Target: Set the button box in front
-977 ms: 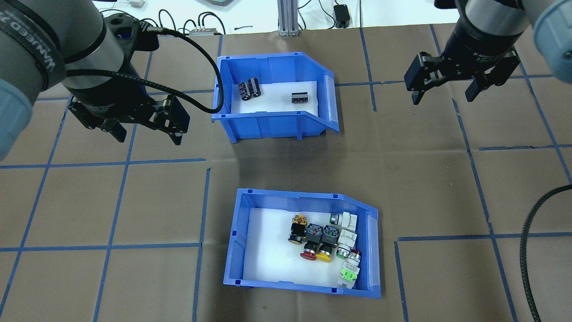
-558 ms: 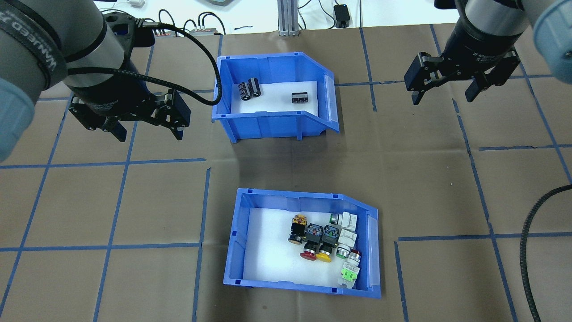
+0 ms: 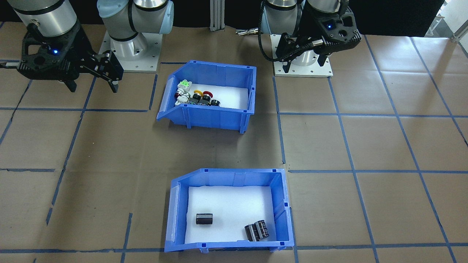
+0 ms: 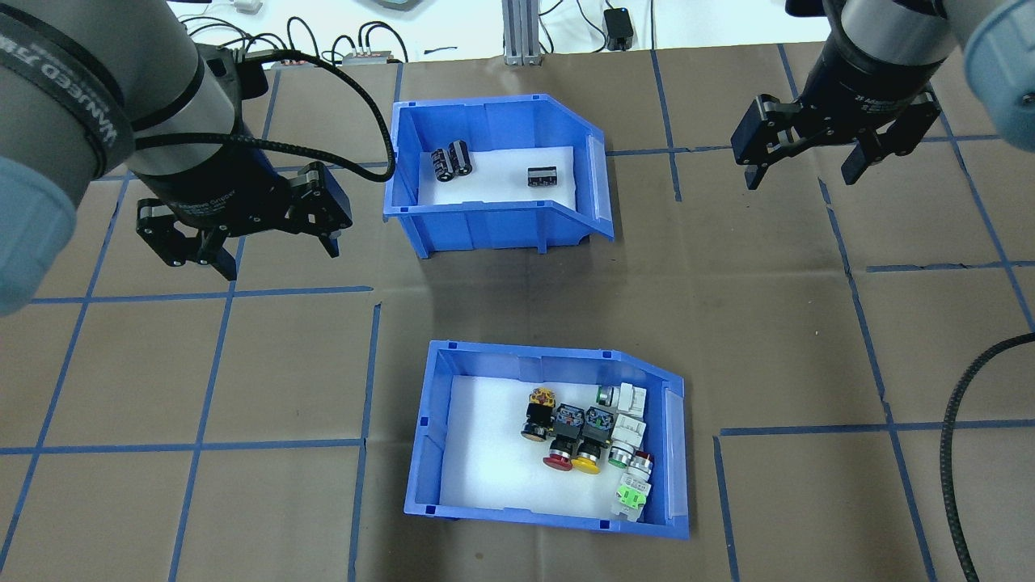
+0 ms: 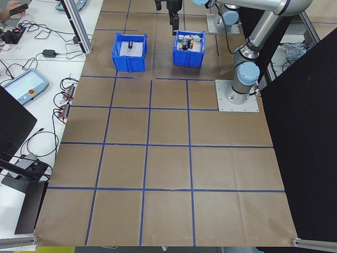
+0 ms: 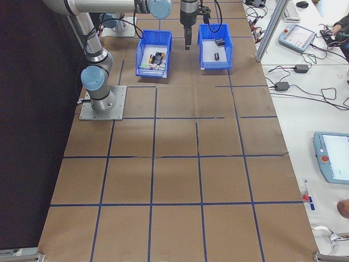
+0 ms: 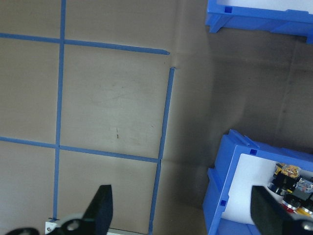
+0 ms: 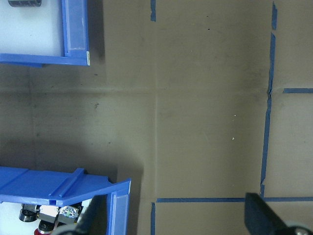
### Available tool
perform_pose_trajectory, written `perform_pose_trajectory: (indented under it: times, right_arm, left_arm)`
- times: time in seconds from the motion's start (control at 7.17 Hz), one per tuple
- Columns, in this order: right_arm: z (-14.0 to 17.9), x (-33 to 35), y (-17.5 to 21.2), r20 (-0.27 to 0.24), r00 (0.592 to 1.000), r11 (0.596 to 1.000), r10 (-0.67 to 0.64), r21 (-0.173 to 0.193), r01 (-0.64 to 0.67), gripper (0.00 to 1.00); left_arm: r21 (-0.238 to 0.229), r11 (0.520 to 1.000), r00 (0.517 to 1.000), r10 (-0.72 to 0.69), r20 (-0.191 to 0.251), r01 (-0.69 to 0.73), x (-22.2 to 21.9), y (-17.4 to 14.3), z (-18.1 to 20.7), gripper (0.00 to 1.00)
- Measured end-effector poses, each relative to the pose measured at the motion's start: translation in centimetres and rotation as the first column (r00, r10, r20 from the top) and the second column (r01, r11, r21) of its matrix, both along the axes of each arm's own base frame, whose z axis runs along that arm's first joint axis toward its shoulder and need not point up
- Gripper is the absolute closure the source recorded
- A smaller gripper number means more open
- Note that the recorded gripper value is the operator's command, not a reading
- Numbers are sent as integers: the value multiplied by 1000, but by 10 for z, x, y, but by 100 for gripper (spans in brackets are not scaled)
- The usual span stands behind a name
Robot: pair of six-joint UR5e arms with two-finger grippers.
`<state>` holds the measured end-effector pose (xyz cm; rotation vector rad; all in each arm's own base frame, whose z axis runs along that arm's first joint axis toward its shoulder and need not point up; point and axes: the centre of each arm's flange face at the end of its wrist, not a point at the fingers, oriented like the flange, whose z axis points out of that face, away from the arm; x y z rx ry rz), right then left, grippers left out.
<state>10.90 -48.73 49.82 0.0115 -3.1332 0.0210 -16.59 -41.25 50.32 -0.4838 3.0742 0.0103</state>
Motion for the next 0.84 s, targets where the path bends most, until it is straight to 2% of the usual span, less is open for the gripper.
perform_pose_trajectory:
  times: [0.28,0.42,0.56,0.7,0.84]
  right_arm:
    - [0,0,-1,-1,1000,1000,0,0,0,0]
    - [-1,0,-2,-2,1000,1000,2,2,-2,0]
    - [-2,0,-4,-2,1000,1000,13,4,-13,0]
    - [-2,-1,-8,-4,999,999,43,1,-43,0]
    - [-1,-1,-18,-6,996,996,90,-10,-91,0]
  left_arm:
    - [19,971,971,237,-38,-237,-5,26,-10,0]
    - [48,927,925,374,-64,-371,-12,43,-17,0]
    - [79,859,857,511,-65,-506,-24,62,-26,0]
    - [98,787,788,614,-46,-609,-36,79,-34,0]
    - [109,693,697,717,-11,-712,-53,97,-44,0]
